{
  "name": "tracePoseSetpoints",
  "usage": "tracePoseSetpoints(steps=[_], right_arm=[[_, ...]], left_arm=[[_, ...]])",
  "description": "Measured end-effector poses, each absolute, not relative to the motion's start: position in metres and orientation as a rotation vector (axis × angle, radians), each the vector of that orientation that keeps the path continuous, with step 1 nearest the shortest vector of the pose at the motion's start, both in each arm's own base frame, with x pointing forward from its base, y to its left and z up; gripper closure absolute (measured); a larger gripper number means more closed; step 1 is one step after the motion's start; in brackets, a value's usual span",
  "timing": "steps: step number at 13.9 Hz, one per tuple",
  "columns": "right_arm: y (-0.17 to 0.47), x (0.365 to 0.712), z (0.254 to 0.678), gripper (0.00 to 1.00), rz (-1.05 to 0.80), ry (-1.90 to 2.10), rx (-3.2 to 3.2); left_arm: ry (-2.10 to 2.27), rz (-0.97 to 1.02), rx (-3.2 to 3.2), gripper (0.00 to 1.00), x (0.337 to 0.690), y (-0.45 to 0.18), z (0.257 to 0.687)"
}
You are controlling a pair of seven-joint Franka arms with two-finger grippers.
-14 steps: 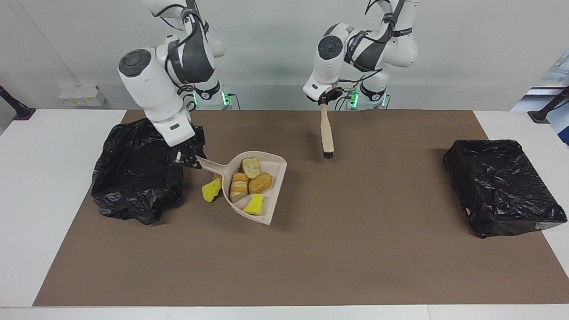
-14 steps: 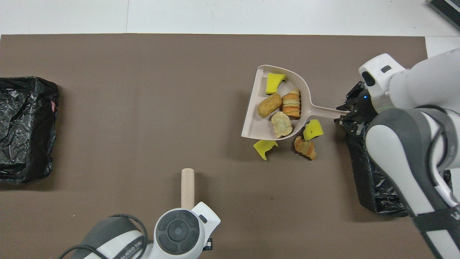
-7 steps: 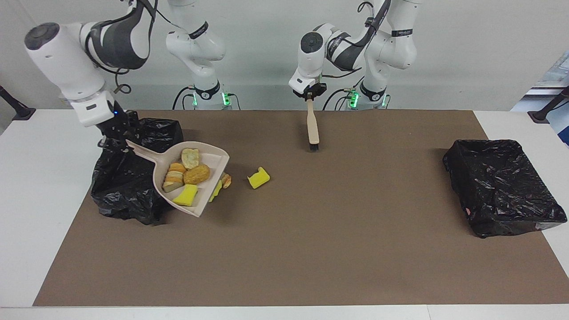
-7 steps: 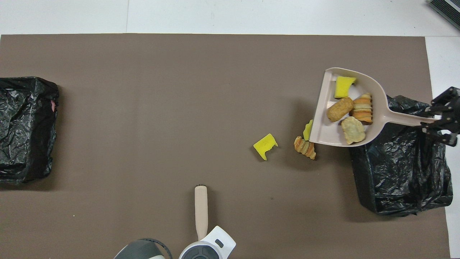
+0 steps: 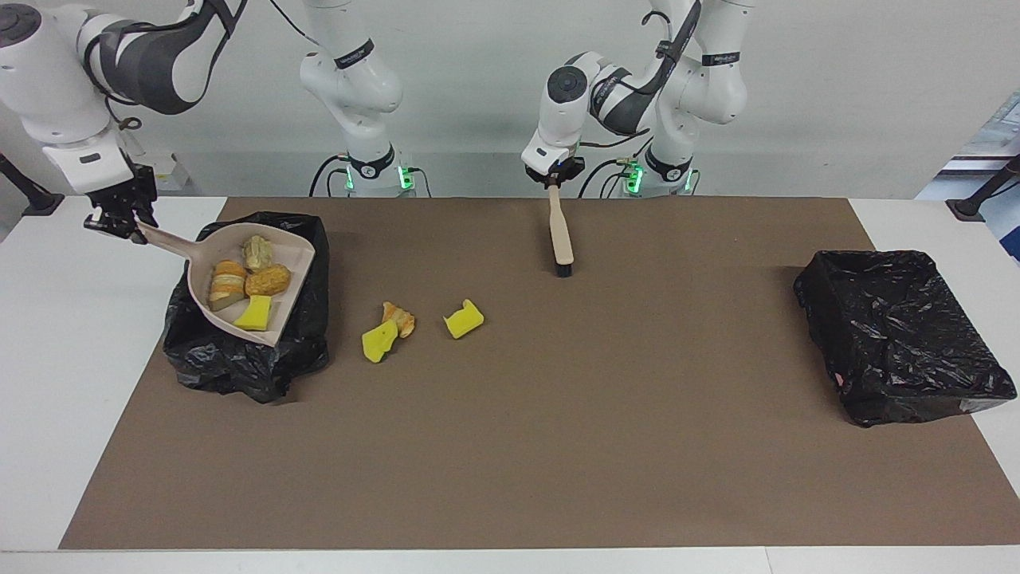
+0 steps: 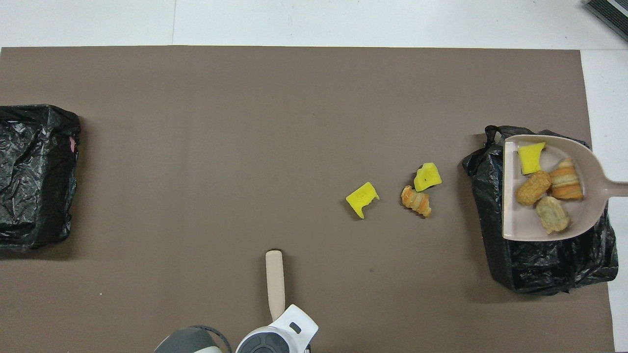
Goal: Sweep and dump trash in bin
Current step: 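Carry the loaded dustpan with the right gripper over the nearer black bag, then tip the dustpan with the right gripper to dump pieces into the bag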
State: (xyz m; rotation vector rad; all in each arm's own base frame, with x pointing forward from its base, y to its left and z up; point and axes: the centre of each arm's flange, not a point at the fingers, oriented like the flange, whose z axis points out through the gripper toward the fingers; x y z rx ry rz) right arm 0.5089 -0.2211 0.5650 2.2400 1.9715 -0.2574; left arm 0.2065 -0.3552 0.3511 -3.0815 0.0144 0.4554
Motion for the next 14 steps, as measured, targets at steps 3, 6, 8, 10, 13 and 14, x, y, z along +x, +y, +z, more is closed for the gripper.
tracePoseSetpoints(steps=[3, 6, 8, 10, 13, 14], right_arm=[[-0.242, 0.491, 0.573, 0.68, -0.409, 1.919, 2.192], [-0.237, 0.491, 0.574, 0.68, -0.583, 1.901, 2.116], [-0.217, 0.494, 0.572, 0.68, -0.682, 1.929, 2.077], [-0.196, 0.496, 0.572, 0.68, -0.762, 1.960, 2.028], [-0.168, 0.504, 0.580, 0.68, -0.847, 1.973, 1.903], [-0.162, 0.504, 0.584, 0.68, -0.856, 1.966, 1.889]], left_arm=[[0.069, 0.451, -3.096, 0.52, 0.210, -0.354, 0.351], [0.110, 0.437, -3.149, 0.16, 0.248, -0.346, 0.360], [0.161, 0.394, -3.197, 0.00, 0.290, -0.339, 0.376], [0.269, 0.293, -3.166, 0.00, 0.334, -0.326, 0.398], [0.301, 0.196, -3.141, 0.00, 0.396, -0.304, 0.449], [0.323, 0.182, -3.146, 0.00, 0.414, -0.293, 0.471]])
